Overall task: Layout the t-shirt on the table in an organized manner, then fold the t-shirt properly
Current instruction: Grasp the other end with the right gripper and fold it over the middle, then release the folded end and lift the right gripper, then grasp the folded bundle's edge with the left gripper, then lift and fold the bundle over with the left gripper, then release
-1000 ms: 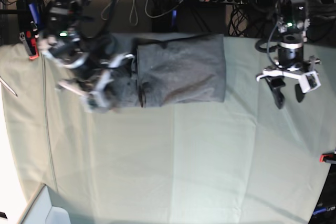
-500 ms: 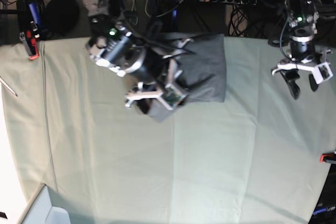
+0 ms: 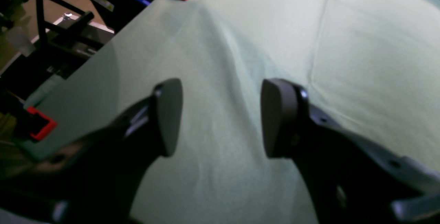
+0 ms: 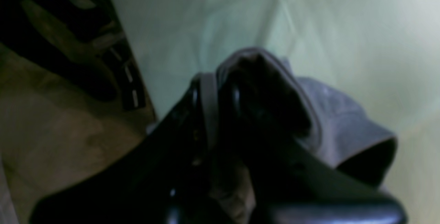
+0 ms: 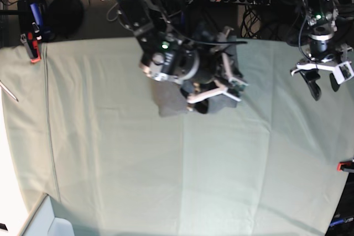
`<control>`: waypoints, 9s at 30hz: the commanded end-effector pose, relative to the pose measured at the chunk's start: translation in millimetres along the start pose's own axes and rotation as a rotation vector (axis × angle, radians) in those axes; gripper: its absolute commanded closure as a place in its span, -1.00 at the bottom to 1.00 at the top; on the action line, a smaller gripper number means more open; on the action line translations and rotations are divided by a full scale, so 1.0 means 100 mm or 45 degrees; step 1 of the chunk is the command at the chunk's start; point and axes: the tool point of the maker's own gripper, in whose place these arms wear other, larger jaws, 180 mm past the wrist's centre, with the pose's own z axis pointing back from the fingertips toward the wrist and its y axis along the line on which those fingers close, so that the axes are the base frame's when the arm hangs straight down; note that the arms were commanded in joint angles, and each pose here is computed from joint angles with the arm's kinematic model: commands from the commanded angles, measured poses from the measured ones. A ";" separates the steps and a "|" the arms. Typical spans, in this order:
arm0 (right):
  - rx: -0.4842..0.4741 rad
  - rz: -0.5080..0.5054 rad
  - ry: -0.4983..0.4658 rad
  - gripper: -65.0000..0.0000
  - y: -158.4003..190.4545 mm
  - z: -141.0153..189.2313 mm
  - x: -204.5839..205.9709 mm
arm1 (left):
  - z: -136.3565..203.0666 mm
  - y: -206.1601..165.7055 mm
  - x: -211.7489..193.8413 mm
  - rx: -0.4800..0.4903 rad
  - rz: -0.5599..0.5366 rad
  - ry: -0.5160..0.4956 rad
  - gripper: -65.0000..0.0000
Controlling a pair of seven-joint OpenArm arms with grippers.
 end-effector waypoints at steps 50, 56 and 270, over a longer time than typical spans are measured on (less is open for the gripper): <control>0.141 -0.067 0.086 0.66 0.52 0.01 -0.46 | -0.08 0.37 0.06 0.105 -0.027 -0.037 -0.10; 0.034 -0.060 0.044 0.67 0.21 0.14 -0.36 | -0.04 0.44 0.03 0.126 -0.034 -0.026 -0.10; -0.718 -0.337 -0.029 0.59 -1.25 1.60 -1.07 | -0.29 -2.95 -0.80 -0.898 0.016 0.552 1.00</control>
